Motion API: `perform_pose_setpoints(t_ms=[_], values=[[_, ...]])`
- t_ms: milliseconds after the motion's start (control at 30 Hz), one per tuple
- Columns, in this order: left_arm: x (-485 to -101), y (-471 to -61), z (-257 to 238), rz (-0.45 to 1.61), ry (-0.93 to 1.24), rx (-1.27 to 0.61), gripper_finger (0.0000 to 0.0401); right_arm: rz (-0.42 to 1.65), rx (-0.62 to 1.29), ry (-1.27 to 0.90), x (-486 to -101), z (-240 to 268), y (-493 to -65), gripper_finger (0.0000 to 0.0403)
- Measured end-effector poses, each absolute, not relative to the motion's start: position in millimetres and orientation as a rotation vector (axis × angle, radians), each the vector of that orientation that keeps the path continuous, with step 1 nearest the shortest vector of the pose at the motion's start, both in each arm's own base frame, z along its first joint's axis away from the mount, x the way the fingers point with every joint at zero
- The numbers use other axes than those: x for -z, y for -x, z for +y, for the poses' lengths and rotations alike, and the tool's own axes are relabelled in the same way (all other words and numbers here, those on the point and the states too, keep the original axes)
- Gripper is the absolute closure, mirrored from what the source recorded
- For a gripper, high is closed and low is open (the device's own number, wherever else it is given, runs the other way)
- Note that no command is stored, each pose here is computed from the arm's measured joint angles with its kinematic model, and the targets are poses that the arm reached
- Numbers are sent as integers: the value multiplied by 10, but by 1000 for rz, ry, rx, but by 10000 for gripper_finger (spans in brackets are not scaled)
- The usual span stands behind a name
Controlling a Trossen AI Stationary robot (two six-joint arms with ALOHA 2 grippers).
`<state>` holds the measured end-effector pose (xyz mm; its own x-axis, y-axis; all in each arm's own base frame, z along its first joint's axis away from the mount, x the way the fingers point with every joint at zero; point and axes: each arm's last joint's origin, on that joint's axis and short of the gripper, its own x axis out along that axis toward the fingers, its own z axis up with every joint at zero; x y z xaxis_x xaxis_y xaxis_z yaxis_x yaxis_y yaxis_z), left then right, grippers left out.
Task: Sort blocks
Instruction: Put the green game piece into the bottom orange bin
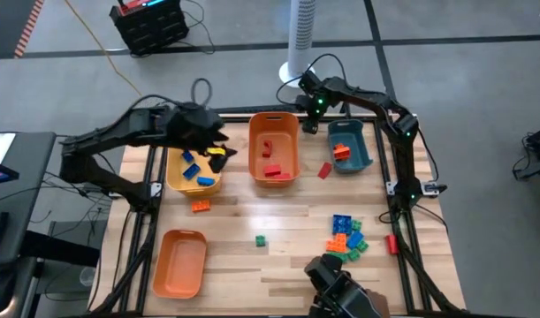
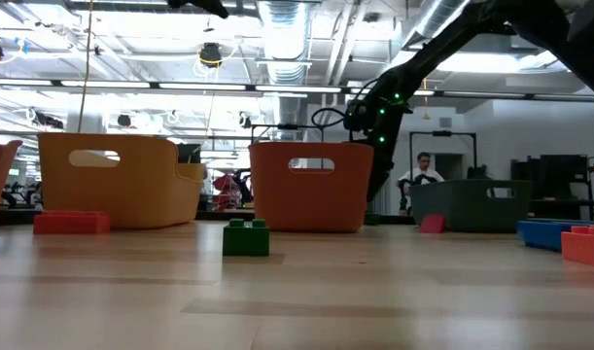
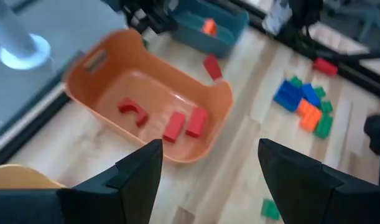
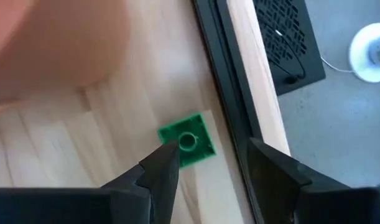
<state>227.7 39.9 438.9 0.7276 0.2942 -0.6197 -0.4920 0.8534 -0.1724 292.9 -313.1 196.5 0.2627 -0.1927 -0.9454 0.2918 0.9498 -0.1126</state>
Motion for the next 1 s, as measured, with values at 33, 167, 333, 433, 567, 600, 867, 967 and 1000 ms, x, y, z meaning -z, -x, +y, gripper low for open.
perform_pose_setpoints(t_ms=[33, 167, 333, 433, 567, 600, 867, 967, 1000], values=[[-4417, -2231, 396, 603, 335, -454, 143, 1258, 324, -96, -1965, -3138, -2922, 202], [-4495, -2101, 385, 559, 327, -477, 143, 1267, 299, -113, -1884, -3130, -2951, 202], [-4517, -2059, 374, 548, 331, -477, 143, 1267, 310, -121, -1794, -3172, -2964, 202], [-4515, -2062, 362, 549, 335, -472, 143, 1295, 309, -154, -1733, -3170, -2943, 203], [-4515, -2065, 351, 551, 334, -463, 143, 1341, 285, -183, -1635, -3130, -2925, 216], [-4515, -2064, 351, 551, 334, -463, 143, 1355, 275, -190, -1606, -3103, -2932, 221], [-4514, -2051, 349, 562, 306, -456, 143, 1423, 163, -363, -1592, -2843, -2969, 257], [-4514, -2051, 349, 565, 292, -452, 143, 1447, 142, -368, -1596, -2747, -3017, 260], [-4516, -2047, 348, 565, 286, -450, 143, 1442, 142, -362, -1622, -2729, -3029, 260]])
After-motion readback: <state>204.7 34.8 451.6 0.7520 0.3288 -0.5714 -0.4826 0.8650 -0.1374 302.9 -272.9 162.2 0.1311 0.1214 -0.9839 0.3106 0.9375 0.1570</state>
